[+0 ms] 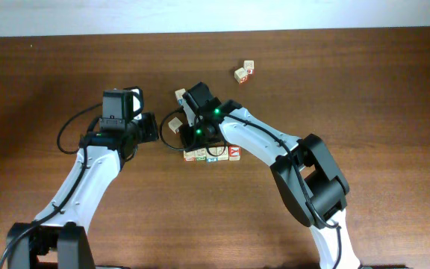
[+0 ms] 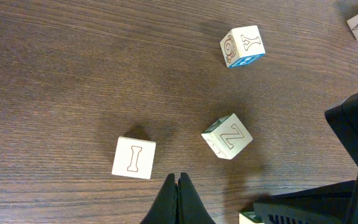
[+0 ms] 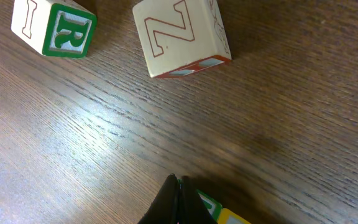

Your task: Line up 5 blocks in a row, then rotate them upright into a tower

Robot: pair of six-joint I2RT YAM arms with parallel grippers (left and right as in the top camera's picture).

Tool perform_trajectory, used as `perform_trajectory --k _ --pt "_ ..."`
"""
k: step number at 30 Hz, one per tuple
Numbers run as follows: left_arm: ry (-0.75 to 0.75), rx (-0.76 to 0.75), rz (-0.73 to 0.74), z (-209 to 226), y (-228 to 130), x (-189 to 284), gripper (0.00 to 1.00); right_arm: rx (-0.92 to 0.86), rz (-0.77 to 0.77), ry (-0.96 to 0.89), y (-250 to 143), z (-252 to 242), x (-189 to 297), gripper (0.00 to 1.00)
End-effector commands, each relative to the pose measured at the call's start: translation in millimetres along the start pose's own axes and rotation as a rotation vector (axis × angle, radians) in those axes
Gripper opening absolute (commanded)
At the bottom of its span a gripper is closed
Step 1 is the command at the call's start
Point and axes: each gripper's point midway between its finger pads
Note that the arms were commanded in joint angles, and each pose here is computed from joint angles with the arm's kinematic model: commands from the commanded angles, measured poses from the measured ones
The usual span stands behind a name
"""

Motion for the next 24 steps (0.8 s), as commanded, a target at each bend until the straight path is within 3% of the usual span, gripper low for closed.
perform_trajectory --k 1,7,16,24 --pt "0.004 -0.021 -0.012 -0.8 5.1 2.2 0.0 -0.007 -0.019 0.017 9.0 3.4 5.4 0.04" --pt "0.004 -0.021 -0.013 -0.8 5.1 2.2 0.0 -0.047 -0.089 0.002 38.4 -13.3 40.3 0.06" --pt "0.004 -0.021 -0.012 -0.8 5.0 2.2 0.0 -0.051 0.014 -0.061 6.1 -19.2 10.5 0.04" --pt "0.006 -0.02 -0.004 -0.2 3.0 2.1 0.0 -0.076 0.007 -0.076 6.8 -19.0 17.8 0.04"
Point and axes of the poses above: each gripper's point midway between its finger pads, its own x axis back along the fingers, its own z axis along the line the jaws close on, y = z × x, and after that the axes turned 1 degree about x, right-handed
